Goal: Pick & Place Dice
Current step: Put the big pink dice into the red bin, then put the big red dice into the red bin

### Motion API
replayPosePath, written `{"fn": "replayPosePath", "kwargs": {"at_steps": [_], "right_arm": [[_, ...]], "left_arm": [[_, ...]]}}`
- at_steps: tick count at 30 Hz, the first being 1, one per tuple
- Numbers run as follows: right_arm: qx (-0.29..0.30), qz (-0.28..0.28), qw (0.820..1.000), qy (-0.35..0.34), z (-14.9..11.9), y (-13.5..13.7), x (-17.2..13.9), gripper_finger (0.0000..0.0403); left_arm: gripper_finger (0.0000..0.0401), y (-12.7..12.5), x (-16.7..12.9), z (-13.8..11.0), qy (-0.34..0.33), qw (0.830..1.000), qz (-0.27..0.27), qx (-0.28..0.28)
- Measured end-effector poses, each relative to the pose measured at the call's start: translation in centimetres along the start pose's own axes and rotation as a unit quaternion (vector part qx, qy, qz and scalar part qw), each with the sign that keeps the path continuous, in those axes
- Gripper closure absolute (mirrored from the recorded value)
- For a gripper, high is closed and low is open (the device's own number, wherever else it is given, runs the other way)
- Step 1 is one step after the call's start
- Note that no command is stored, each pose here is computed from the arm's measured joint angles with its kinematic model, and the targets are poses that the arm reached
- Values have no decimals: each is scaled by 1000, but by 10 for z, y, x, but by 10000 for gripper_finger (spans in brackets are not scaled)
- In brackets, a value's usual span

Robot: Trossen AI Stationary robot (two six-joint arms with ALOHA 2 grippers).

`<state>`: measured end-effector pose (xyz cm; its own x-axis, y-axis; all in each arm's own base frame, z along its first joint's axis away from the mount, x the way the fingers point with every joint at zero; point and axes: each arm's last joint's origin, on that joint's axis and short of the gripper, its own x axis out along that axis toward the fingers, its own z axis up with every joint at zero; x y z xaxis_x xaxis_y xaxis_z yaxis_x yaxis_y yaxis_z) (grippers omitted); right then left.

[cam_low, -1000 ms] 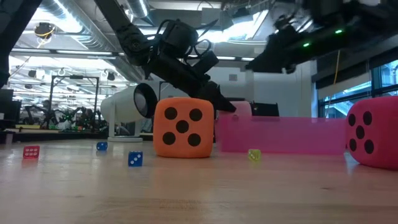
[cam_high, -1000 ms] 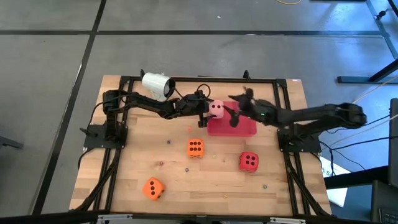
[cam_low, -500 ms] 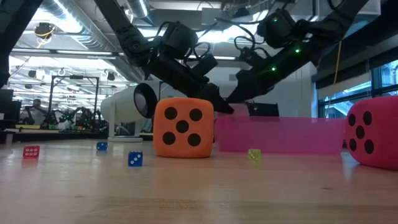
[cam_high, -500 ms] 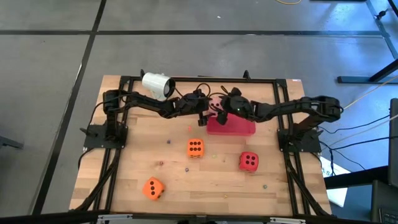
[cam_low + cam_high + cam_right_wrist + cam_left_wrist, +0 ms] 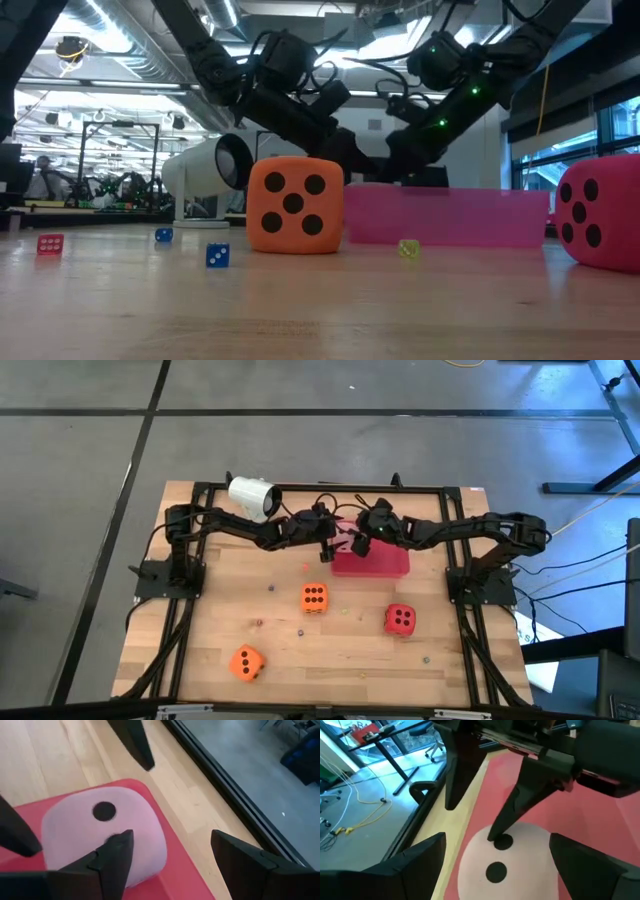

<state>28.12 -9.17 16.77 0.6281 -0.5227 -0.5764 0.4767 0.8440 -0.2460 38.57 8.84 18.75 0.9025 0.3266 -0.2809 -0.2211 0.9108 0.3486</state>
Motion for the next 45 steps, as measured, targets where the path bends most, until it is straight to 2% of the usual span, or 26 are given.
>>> {"fn": "replayPosePath", "kwargs": {"at_steps": [4, 8, 14, 21, 25, 33, 39, 45], "right_arm": [[-4, 1, 1000, -2, 0, 0, 0, 135], [-22, 2, 1000, -12, 4, 1, -6, 135], [-29, -39, 998, -35, 15, 5, -30, 135], [-28, 26, 996, -77, 26, 15, -62, 135], [-30, 51, 995, -86, 27, 18, -66, 135], [-26, 44, 995, -83, 27, 16, -64, 135], [30, 16, 996, -87, 29, 12, -63, 135], [-27, 73, 991, -107, 32, 13, -63, 135]], "left_arm": [[54, -2, -4, 6, 1, 999, 25, 27], [54, -7, -17, 25, -7, 997, 62, 40], [54, -17, -44, 42, 52, 993, 74, 77], [54, -17, -86, 61, 107, 985, 125, 44], [54, -15, -113, 70, 123, 985, 116, 23], [54, -10, -170, 80, 153, 984, 90, -19], [54, -6, -209, 87, 146, 986, 73, -38], [54, -3, -239, 92, 125, 989, 53, -50]]}}
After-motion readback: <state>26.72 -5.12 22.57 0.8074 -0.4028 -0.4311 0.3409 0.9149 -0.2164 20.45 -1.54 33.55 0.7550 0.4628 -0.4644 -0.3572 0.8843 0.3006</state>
